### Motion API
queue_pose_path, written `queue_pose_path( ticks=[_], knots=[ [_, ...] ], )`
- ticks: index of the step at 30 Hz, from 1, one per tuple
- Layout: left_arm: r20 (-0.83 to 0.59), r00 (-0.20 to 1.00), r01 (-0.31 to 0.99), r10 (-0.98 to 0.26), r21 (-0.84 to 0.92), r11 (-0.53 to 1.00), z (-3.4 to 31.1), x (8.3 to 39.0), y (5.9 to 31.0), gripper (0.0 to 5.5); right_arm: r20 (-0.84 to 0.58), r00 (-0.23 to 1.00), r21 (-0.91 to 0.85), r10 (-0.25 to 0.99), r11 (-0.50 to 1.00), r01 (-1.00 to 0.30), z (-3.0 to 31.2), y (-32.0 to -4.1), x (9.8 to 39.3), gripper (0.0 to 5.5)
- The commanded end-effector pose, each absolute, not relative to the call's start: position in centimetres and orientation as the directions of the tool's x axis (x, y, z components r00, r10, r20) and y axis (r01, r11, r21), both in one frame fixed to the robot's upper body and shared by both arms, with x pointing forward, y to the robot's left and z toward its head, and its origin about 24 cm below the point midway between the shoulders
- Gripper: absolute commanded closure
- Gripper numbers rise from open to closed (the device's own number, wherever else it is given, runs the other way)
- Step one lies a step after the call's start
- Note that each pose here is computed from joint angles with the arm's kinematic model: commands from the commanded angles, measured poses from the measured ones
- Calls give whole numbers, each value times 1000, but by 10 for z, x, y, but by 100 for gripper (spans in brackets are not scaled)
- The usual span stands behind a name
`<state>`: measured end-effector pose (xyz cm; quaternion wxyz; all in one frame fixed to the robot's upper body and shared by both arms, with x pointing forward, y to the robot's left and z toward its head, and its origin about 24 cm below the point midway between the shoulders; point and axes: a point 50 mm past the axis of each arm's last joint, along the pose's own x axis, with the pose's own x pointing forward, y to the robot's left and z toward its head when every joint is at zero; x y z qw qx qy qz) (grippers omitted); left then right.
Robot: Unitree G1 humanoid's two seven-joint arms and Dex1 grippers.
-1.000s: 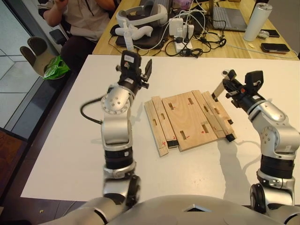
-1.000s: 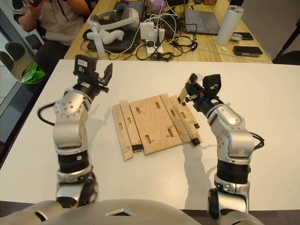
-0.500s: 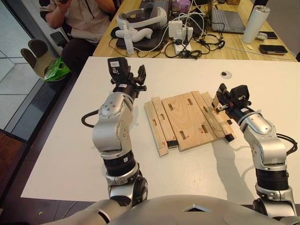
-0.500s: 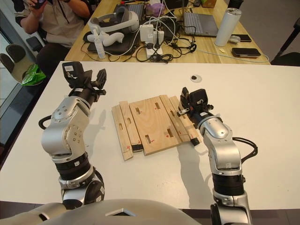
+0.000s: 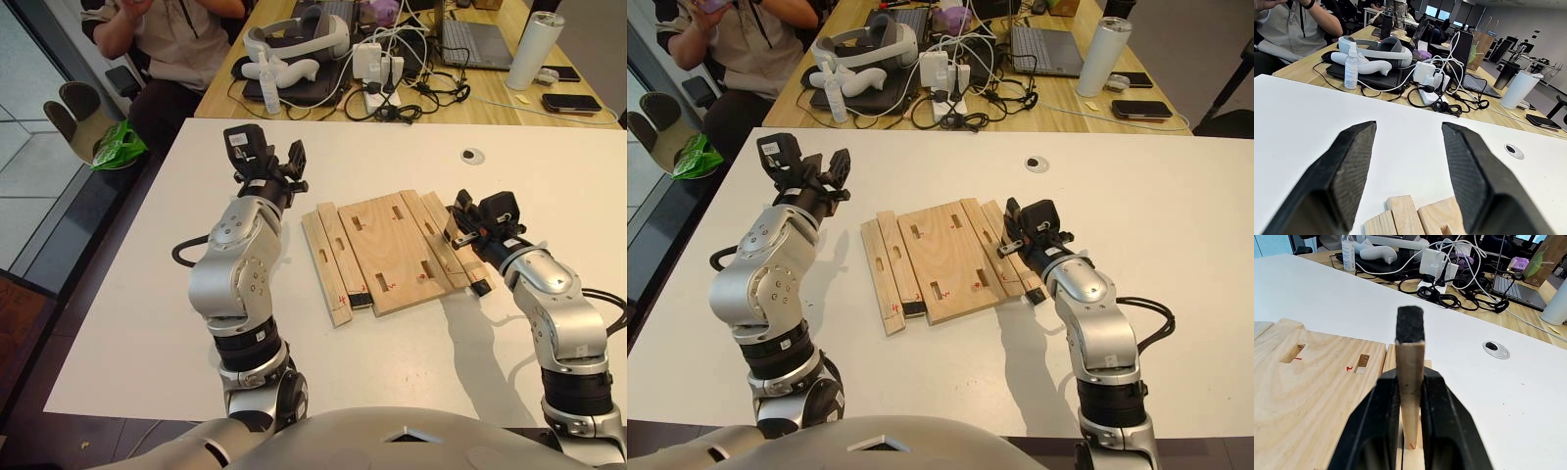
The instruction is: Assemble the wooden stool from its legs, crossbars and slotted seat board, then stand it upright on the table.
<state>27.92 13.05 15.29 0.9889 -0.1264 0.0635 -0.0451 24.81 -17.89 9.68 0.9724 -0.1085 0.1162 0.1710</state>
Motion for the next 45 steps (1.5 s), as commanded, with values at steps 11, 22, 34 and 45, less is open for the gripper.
queue_pose_path(
  ticks=[11, 22, 34, 45],
  knots=[
    [-174, 977, 67, -122, -290, 955, 140, 272, 121, 302, -272, 923, -188, 271, 926, -327, 98, -191, 251, 511],
    [-176, 976, 76, -129, -282, 956, 140, 273, 120, 302, -302, 911, -84, 279, 945, -317, 82, -188, 251, 511],
    [-174, 974, 92, -144, -276, 957, 141, 274, 118, 302, -392, 895, 51, 213, 976, -210, 58, -200, 250, 511],
    [-168, 976, 93, -141, -264, 960, 141, 274, 118, 302, -400, 901, 28, 169, 985, -173, 45, -211, 241, 511]
  ],
)
